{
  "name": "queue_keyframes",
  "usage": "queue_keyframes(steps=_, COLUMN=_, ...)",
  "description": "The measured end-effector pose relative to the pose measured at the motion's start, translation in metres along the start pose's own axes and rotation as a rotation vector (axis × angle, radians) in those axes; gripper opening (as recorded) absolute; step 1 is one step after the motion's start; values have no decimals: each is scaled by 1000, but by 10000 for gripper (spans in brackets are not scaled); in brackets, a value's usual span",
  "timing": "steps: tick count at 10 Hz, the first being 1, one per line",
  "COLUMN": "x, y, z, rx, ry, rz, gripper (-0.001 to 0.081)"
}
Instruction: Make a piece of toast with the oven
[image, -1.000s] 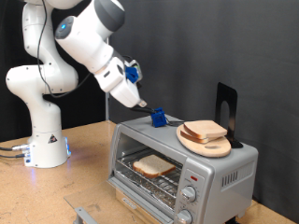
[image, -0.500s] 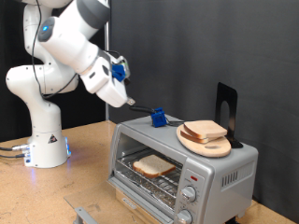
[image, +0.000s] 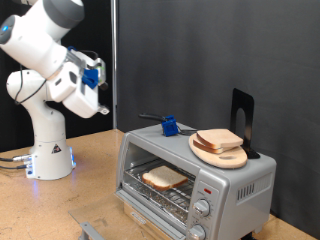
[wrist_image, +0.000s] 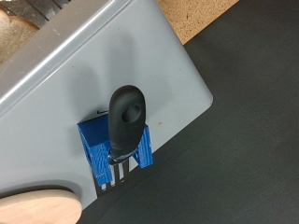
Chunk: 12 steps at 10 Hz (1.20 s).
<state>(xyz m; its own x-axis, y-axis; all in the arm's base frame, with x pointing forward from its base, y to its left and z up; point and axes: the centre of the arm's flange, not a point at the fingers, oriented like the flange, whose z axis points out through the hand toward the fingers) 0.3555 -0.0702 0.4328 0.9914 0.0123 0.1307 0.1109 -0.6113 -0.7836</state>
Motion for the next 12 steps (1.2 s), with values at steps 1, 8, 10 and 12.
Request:
queue_keyframes(steps=1, x=1, y=0, z=1, rx=-2, ry=-3, rz=-1, gripper=806)
queue_keyframes(steps=8, x=-2, y=54, z=-15, rx=47, ry=-119, rz=598, gripper=806)
queue_keyframes(steps=10, x=-1, y=56, z=-19, rx=90, ry=-65, rz=582, gripper=806)
queue_keyframes(steps=12, x=3, y=79, z=-28, rx=56, ry=42, rz=645, gripper=806)
